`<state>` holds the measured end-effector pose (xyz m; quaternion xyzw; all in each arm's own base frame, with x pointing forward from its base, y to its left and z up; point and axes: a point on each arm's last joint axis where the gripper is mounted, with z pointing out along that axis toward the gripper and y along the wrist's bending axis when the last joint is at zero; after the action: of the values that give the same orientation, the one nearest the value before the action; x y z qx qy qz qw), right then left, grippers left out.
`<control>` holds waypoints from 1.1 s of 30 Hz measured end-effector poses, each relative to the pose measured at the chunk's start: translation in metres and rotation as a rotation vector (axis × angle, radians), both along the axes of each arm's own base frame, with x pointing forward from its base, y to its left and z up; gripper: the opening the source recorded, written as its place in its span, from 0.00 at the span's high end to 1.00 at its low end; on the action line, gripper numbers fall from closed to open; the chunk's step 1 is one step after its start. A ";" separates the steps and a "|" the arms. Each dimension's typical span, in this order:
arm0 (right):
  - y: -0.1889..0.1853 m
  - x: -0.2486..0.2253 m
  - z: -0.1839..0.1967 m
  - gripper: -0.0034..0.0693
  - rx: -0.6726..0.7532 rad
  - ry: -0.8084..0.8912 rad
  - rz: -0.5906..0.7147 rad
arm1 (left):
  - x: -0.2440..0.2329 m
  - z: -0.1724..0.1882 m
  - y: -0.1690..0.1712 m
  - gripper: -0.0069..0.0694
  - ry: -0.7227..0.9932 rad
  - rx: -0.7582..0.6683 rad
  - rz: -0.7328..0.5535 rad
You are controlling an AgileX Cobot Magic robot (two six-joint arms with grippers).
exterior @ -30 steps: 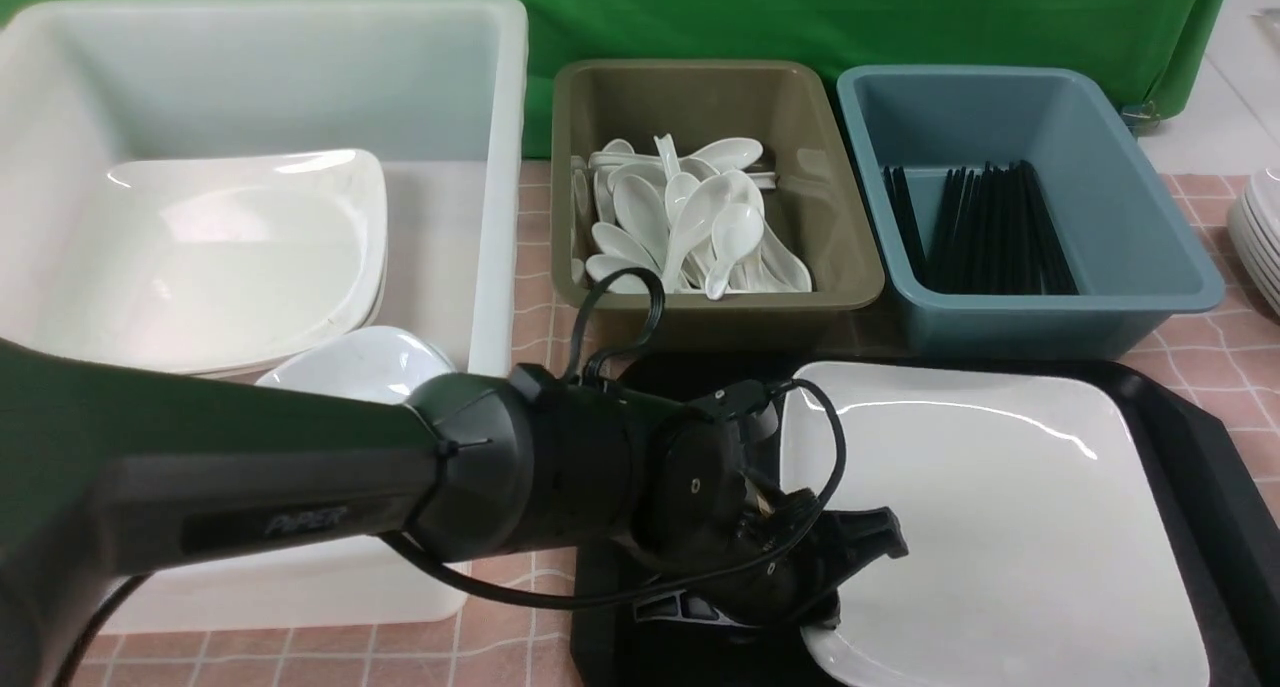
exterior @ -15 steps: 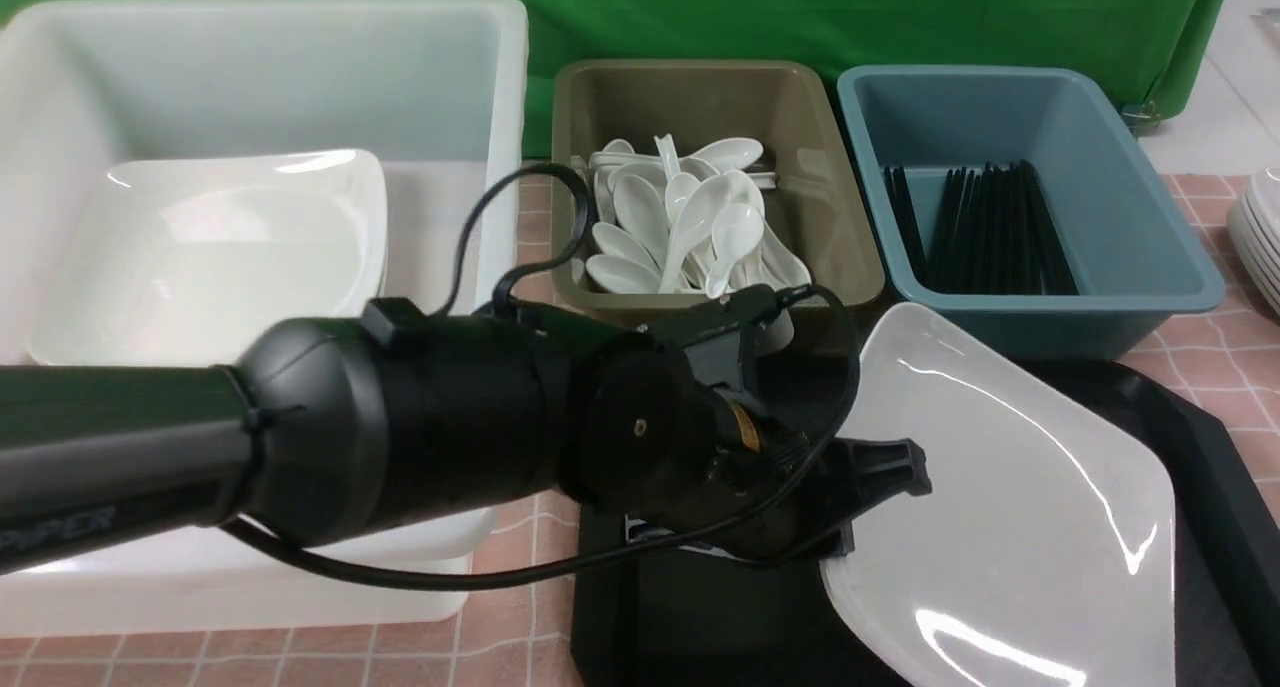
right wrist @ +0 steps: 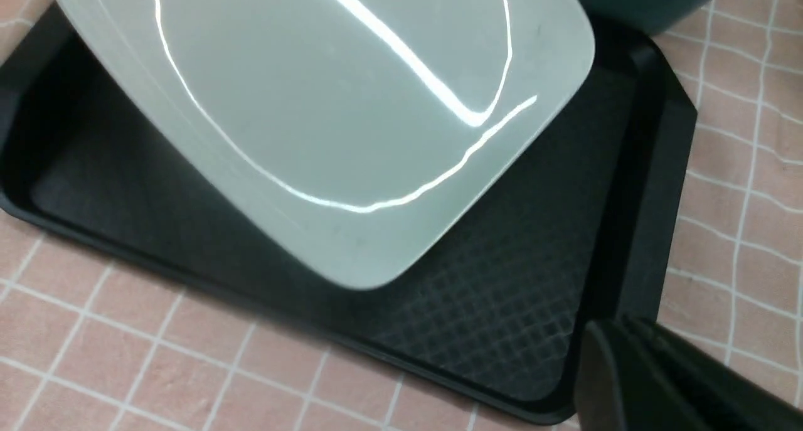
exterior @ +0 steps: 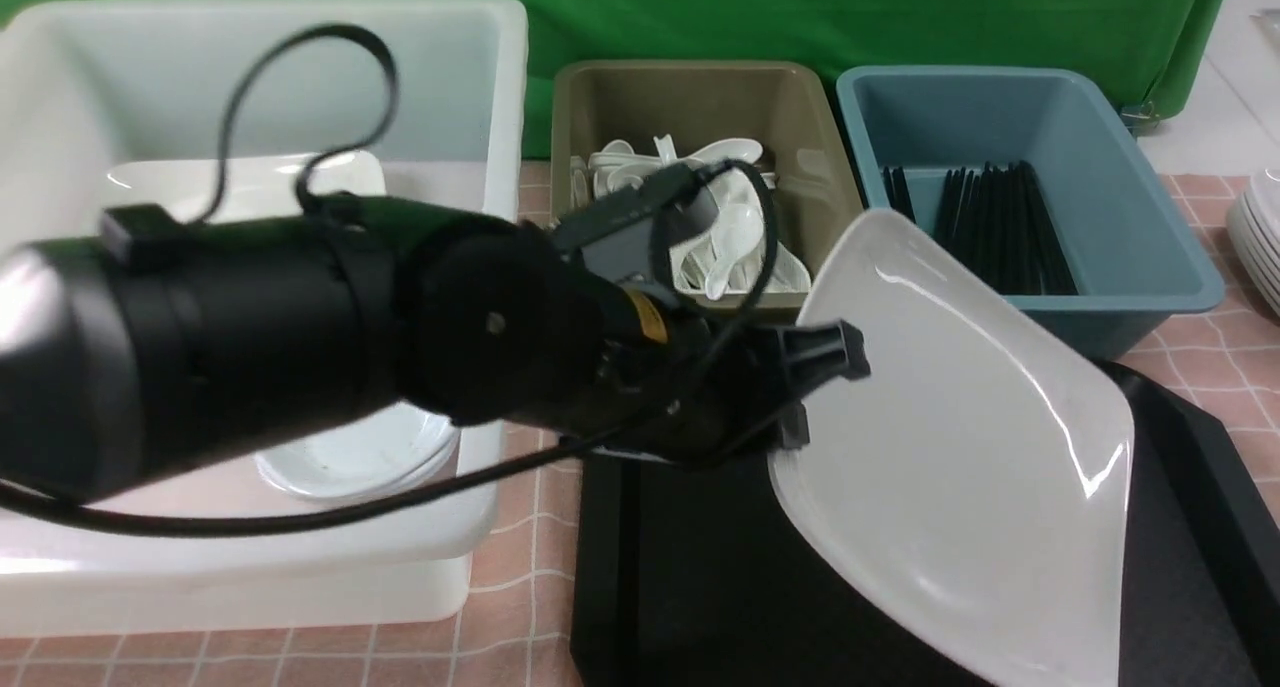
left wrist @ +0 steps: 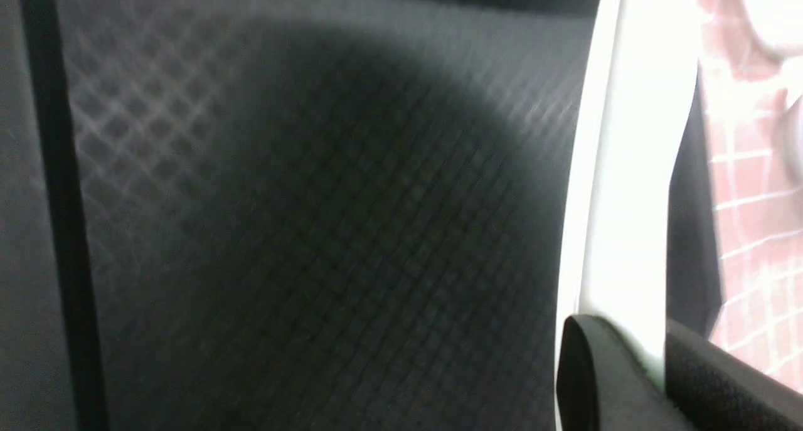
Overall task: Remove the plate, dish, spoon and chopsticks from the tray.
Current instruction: Use the left arm to put the plate into the large storage box on the left
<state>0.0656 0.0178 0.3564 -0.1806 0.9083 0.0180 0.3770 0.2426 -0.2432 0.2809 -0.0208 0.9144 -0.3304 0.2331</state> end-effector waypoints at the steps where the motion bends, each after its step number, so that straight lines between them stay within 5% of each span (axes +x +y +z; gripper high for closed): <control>1: 0.000 0.000 0.000 0.91 0.000 -0.001 0.000 | 0.001 0.005 0.004 0.88 -0.010 -0.011 0.010; 4: 0.000 -0.001 0.000 0.91 -0.001 0.002 -0.001 | 0.003 0.016 0.016 0.88 -0.032 -0.037 0.044; 11: 0.000 -0.001 0.000 0.91 -0.002 0.004 -0.002 | 0.016 0.078 0.100 0.88 -0.192 -0.158 0.273; 16: 0.000 -0.001 0.000 0.90 0.019 0.004 -0.020 | 0.019 0.113 0.206 0.88 -0.293 -0.135 0.560; 20: 0.000 -0.001 0.001 0.90 0.029 -0.001 -0.025 | 0.022 0.102 0.290 0.88 -0.234 -0.038 0.672; 24: 0.000 -0.001 0.001 0.90 0.033 0.000 -0.028 | 0.023 0.081 0.354 0.88 -0.192 -0.097 0.731; 33: 0.000 0.000 0.001 0.89 0.037 -0.006 -0.028 | 0.051 0.019 0.428 0.88 -0.148 -0.187 0.723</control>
<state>0.0654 0.0178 0.3573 -0.1611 0.9091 0.0291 0.3831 0.2938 0.1846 0.2996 -0.3396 0.7946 -0.3093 0.3970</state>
